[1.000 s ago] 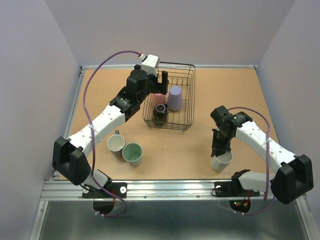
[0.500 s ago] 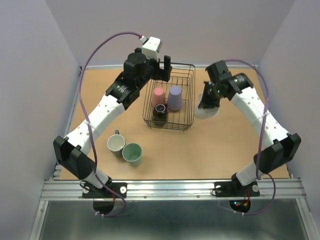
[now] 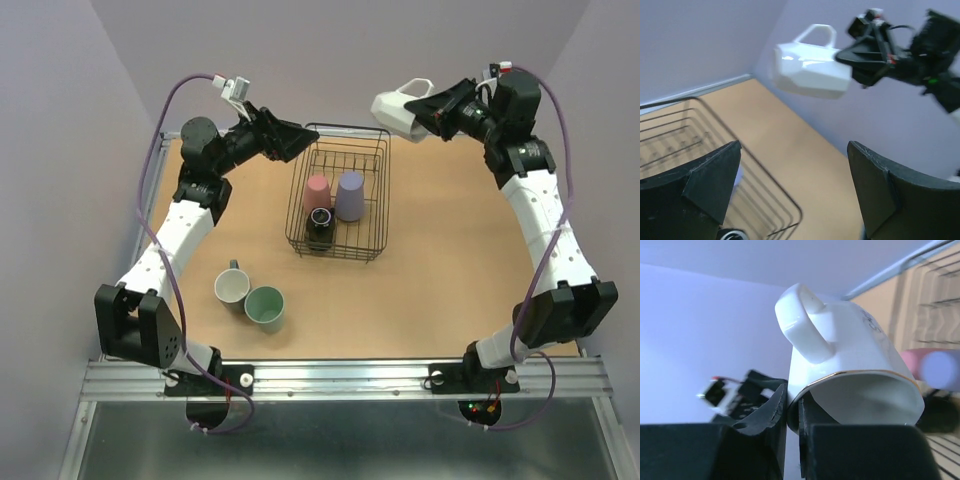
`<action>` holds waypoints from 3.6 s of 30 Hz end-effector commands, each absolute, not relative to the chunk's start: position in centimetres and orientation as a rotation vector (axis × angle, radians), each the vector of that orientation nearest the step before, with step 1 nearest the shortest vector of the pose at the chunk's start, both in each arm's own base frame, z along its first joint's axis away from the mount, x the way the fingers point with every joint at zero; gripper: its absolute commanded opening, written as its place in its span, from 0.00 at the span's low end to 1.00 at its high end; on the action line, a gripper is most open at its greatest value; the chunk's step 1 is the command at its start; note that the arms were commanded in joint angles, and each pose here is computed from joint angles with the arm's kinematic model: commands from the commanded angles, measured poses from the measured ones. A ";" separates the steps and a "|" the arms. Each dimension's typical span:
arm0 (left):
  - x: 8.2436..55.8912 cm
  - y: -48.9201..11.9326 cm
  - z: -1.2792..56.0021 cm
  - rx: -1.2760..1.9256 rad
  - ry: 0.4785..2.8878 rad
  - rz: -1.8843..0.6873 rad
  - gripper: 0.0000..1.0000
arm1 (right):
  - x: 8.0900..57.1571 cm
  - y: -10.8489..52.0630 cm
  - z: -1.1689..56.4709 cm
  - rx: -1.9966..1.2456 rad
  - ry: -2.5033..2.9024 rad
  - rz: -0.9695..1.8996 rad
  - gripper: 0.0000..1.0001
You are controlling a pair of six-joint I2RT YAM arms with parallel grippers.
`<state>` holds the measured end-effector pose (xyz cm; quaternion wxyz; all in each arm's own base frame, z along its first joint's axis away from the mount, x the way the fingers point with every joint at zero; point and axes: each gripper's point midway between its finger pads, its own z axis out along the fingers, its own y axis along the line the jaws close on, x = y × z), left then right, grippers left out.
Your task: Load the cups into the dish rack
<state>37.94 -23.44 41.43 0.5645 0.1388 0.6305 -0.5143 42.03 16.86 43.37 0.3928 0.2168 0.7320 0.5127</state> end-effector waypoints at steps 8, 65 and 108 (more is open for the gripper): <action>28.3 -24.2 48.3 0.517 0.948 -1.734 0.99 | 31.8 19.3 57.2 0.123 1.251 2.035 0.00; 28.0 -28.6 55.1 0.400 0.675 -1.699 0.84 | 30.8 25.1 53.1 0.117 1.365 2.223 0.00; 30.0 -29.0 51.7 0.381 0.937 -1.484 0.00 | 30.5 24.9 43.3 0.191 1.648 2.038 1.00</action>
